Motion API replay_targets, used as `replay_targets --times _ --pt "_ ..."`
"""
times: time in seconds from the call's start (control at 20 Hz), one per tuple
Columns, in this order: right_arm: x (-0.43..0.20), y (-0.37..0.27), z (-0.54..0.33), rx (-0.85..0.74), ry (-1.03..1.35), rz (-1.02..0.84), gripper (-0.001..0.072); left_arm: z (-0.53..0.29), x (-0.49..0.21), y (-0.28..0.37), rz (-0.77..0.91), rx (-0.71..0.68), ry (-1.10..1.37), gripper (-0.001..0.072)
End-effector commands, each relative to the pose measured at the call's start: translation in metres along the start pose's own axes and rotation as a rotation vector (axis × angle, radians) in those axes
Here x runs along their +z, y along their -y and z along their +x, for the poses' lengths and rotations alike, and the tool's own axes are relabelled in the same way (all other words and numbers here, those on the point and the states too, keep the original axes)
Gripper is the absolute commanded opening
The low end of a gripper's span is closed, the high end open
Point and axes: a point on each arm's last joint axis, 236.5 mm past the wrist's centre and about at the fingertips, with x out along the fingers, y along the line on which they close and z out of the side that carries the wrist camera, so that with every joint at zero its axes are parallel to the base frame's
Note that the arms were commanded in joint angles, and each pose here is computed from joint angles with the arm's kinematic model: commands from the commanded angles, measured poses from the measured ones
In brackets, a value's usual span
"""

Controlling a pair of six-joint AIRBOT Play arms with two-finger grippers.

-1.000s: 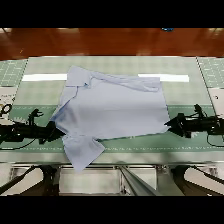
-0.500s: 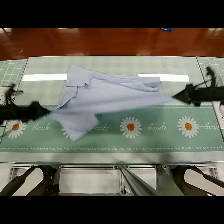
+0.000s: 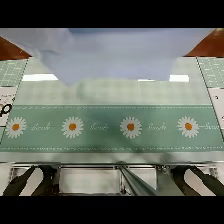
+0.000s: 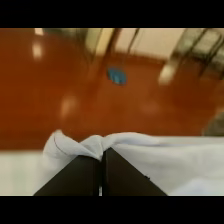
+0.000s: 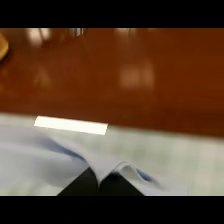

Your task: Fold the shirts.

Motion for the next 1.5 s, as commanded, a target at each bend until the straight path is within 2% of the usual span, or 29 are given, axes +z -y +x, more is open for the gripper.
replay_targets --times 0.0,0.2,0.3,0.45,0.7,0.85,1.05,1.2,1.45 --pt "0.053 -0.059 -0.078 -0.06 0.211 -0.165 0.0023 -0.056 0.07 0.063 0.138 0.005 0.202 0.0019" --pt "0.037 -0.066 -0.145 -0.271 0.241 -0.217 0.0024 -0.122 0.08 0.073 0.259 0.253 0.298 0.0019" --pt "0.019 -0.072 -0.166 -0.318 0.211 -0.218 0.0023 -0.154 0.075 0.084 0.308 0.332 0.326 0.002" --pt "0.003 -0.082 -0.183 -0.339 0.208 -0.219 0.0023 -0.185 0.054 0.108 0.348 0.288 0.301 0.002" --pt "-0.037 -0.063 -0.169 -0.355 0.098 -0.136 0.0024 -0.204 0.023 0.08 0.276 0.344 0.185 0.002" --pt "-0.071 -0.037 -0.129 -0.311 -0.043 -0.037 0.0023 -0.165 -0.013 0.044 0.14 0.372 0.04 0.002" --pt "-0.119 -0.002 -0.053 -0.172 -0.236 0.082 0.0023 -0.064 -0.119 -0.017 -0.054 0.328 -0.265 0.0019" --pt "-0.151 0.053 0.012 -0.146 -0.319 0.206 0.0024 0.023 -0.197 -0.061 -0.234 0.265 -0.369 0.0019" --pt "-0.229 0.12 0.162 -0.103 -0.486 0.298 0.0023 0.147 -0.294 -0.147 -0.387 0.313 -0.504 0.002"
